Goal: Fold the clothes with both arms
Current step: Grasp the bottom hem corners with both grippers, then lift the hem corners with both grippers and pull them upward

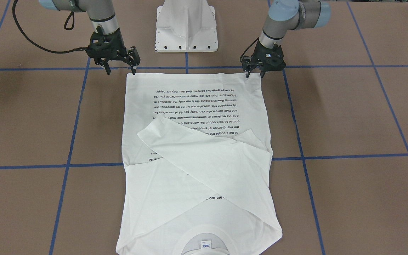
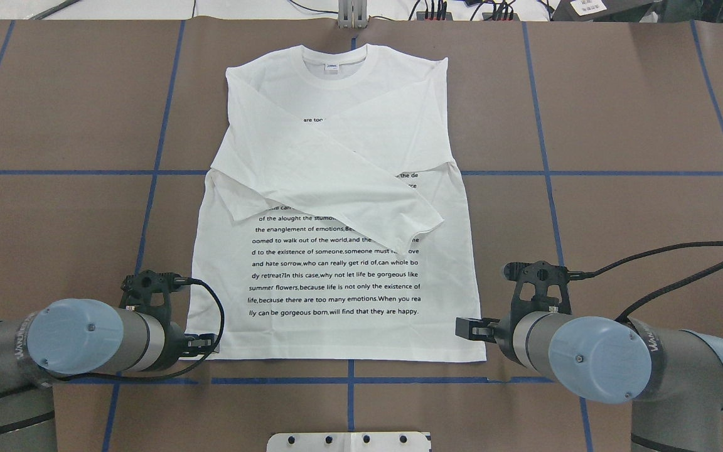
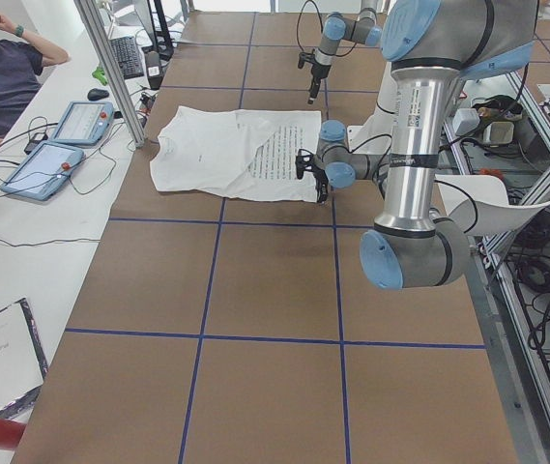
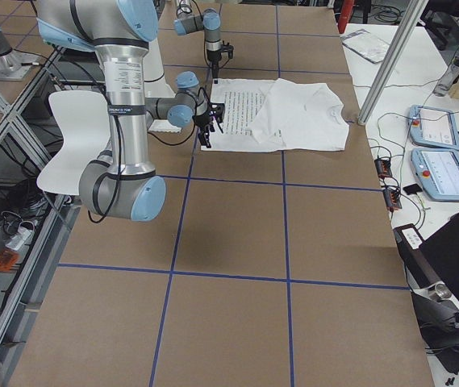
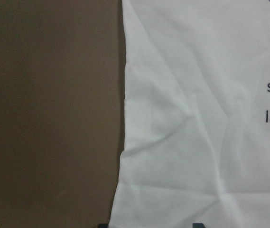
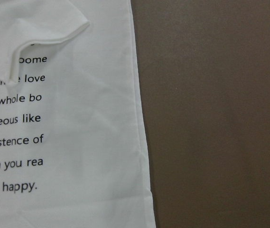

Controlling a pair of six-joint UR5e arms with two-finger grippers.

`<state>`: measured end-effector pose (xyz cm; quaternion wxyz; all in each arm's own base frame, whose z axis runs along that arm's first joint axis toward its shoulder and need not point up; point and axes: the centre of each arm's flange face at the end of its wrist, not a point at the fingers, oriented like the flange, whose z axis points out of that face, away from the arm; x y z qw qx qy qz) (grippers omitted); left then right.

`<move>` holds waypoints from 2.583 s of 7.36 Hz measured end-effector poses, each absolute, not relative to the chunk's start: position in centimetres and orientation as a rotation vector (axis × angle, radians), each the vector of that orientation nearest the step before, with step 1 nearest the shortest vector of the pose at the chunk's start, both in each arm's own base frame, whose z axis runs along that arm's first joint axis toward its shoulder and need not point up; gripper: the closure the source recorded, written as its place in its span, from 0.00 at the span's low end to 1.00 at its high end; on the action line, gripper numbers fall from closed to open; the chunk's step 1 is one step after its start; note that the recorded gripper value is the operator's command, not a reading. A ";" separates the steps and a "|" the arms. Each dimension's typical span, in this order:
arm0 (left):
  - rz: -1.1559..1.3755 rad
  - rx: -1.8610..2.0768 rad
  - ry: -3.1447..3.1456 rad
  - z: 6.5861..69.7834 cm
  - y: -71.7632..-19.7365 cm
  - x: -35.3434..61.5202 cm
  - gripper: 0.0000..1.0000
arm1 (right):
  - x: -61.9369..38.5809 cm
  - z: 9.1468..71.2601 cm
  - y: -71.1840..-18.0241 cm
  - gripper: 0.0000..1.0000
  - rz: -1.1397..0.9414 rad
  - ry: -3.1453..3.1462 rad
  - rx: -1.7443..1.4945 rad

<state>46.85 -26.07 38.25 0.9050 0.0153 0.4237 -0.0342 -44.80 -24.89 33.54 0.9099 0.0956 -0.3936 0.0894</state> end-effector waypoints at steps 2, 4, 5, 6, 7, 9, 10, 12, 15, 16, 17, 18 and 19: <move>-0.069 0.030 0.873 38.3 -26.0 46.9 0.73 | -44.8 33.5 -24.8 0.00 0.183 -0.812 0.196; -0.066 0.028 0.871 38.3 -25.8 47.0 1.00 | -44.9 33.5 -24.7 0.00 0.181 -0.812 0.195; -0.066 0.028 0.871 38.3 -25.8 47.0 1.00 | -44.9 33.5 -24.7 0.00 0.181 -0.812 0.195; -0.065 0.028 0.872 38.3 -25.8 47.1 1.00 | -44.9 33.5 -24.7 0.00 0.181 -0.812 0.195; -0.065 0.029 0.874 38.1 -25.8 47.0 1.00 | -44.9 33.5 -24.7 0.00 0.181 -0.812 0.194; -0.063 0.032 0.887 37.5 -25.7 46.7 1.00 | -45.0 33.5 -24.6 0.00 0.182 -0.813 0.196; -0.061 0.034 0.900 36.8 -25.7 46.4 1.00 | -45.0 33.5 -24.6 0.00 0.185 -0.813 0.197; -0.053 0.040 0.935 35.1 -25.5 45.4 1.00 | -45.7 33.5 -23.6 0.10 0.210 -0.816 0.202; -0.045 0.038 0.953 34.3 -25.2 45.3 1.00 | -48.2 34.5 -21.1 0.27 0.242 -0.801 0.212; -0.043 0.038 0.955 34.2 -25.2 45.3 1.00 | -48.8 34.9 -20.6 0.33 0.246 -0.793 0.213; -0.041 0.038 0.957 34.1 -25.2 45.4 1.00 | -49.2 35.2 -20.4 0.38 0.247 -0.787 0.214; -0.040 0.038 0.960 34.0 -25.2 45.4 1.00 | -49.4 35.5 -20.2 0.38 0.245 -0.781 0.214; -0.039 0.039 0.961 33.9 -25.2 45.4 1.00 | -49.6 35.7 -20.0 0.38 0.242 -0.779 0.213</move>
